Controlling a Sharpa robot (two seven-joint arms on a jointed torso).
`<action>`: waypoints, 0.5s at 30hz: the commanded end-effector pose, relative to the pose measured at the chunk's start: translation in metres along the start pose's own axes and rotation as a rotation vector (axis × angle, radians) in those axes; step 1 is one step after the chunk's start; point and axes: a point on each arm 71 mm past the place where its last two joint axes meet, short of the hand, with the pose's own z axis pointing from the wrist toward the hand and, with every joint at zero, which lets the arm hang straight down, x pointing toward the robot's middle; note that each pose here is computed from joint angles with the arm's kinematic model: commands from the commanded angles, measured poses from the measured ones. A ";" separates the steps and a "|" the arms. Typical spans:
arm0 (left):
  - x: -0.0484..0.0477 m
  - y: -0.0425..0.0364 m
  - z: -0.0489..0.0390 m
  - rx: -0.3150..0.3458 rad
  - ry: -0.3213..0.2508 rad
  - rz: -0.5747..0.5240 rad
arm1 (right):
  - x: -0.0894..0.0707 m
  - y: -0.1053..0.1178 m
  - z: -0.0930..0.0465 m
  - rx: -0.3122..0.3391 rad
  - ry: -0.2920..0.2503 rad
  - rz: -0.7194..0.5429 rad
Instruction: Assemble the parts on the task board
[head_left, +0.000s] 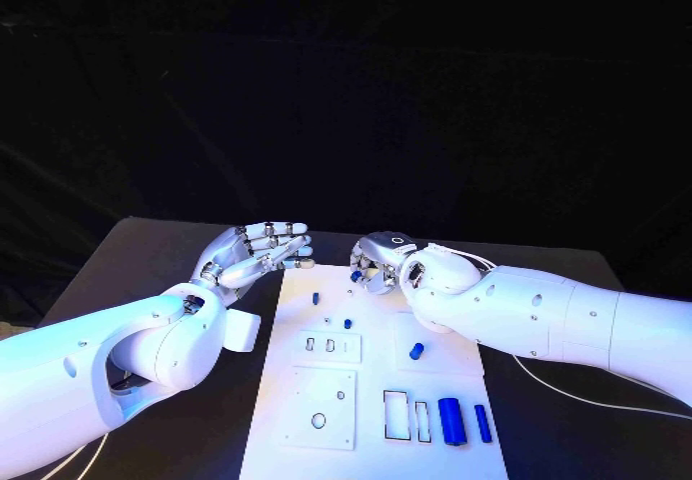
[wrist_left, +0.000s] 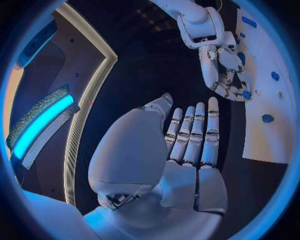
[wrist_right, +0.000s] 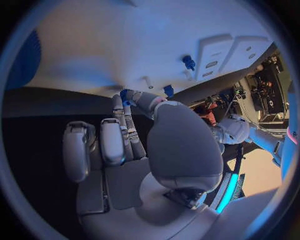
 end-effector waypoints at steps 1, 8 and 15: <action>0.0013 -0.0014 0.0004 0.009 0.011 -0.004 | 0.003 0.000 0.000 0.006 0.028 -0.015; 0.0011 -0.0013 0.0004 0.007 0.011 -0.004 | 0.003 -0.001 0.000 0.011 0.026 -0.016; -0.0004 -0.0012 0.0003 0.007 0.008 -0.002 | 0.000 -0.009 -0.011 0.015 0.003 -0.004</action>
